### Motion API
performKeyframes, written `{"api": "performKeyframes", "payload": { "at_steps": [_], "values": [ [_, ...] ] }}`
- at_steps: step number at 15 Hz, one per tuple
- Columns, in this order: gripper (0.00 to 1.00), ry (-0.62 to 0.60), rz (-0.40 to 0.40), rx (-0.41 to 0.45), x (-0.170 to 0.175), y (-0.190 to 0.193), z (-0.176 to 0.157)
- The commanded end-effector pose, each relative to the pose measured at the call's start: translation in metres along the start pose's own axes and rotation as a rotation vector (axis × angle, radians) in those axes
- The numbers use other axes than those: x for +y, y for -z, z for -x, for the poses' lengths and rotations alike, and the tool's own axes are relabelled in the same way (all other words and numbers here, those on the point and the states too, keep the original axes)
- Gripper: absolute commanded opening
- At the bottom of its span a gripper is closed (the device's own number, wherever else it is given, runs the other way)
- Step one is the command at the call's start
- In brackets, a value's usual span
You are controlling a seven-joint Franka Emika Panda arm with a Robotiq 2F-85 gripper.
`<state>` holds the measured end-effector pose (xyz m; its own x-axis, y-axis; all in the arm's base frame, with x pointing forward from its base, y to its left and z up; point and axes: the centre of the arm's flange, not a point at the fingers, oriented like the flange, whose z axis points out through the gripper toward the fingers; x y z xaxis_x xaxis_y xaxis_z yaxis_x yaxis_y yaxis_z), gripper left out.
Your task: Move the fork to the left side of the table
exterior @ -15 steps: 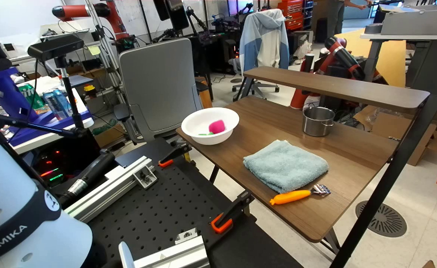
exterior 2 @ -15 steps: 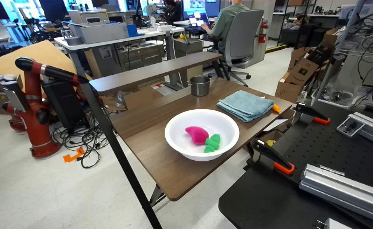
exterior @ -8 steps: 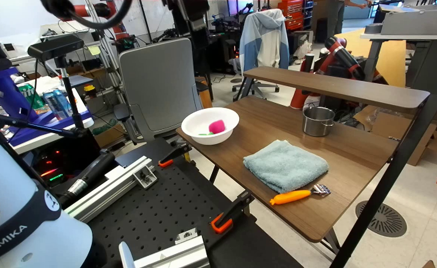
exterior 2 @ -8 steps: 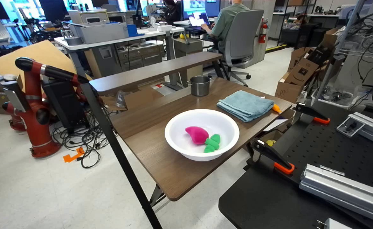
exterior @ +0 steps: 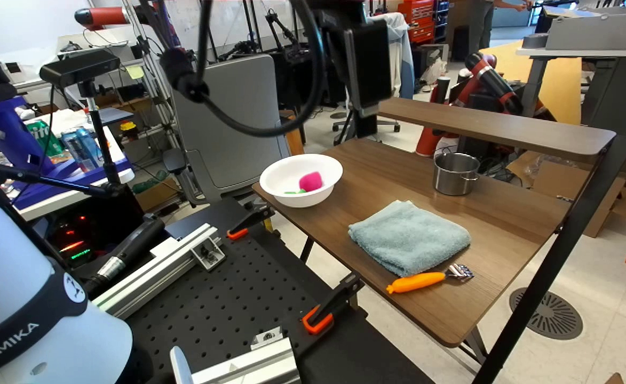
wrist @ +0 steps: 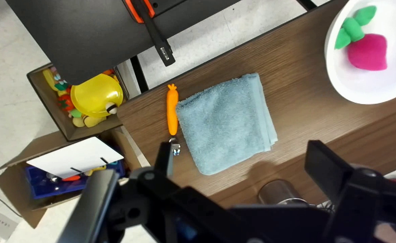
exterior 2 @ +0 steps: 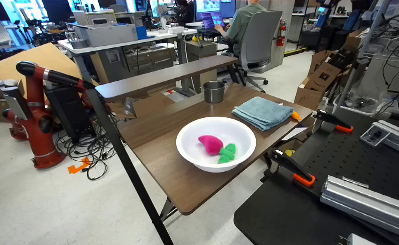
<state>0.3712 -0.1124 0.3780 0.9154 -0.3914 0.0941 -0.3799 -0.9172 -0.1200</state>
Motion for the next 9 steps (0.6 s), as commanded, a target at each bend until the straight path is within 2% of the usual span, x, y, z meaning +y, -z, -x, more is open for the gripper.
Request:
{"api": "performKeyframes", "payload": {
  "at_steps": [1,9],
  "values": [
    [1.0,-0.043,0.013,-0.047,0.011,-0.037,-0.044],
    [1.0,-0.15,0.054,-0.138,0.043,-0.131,-0.1]
  ]
}}
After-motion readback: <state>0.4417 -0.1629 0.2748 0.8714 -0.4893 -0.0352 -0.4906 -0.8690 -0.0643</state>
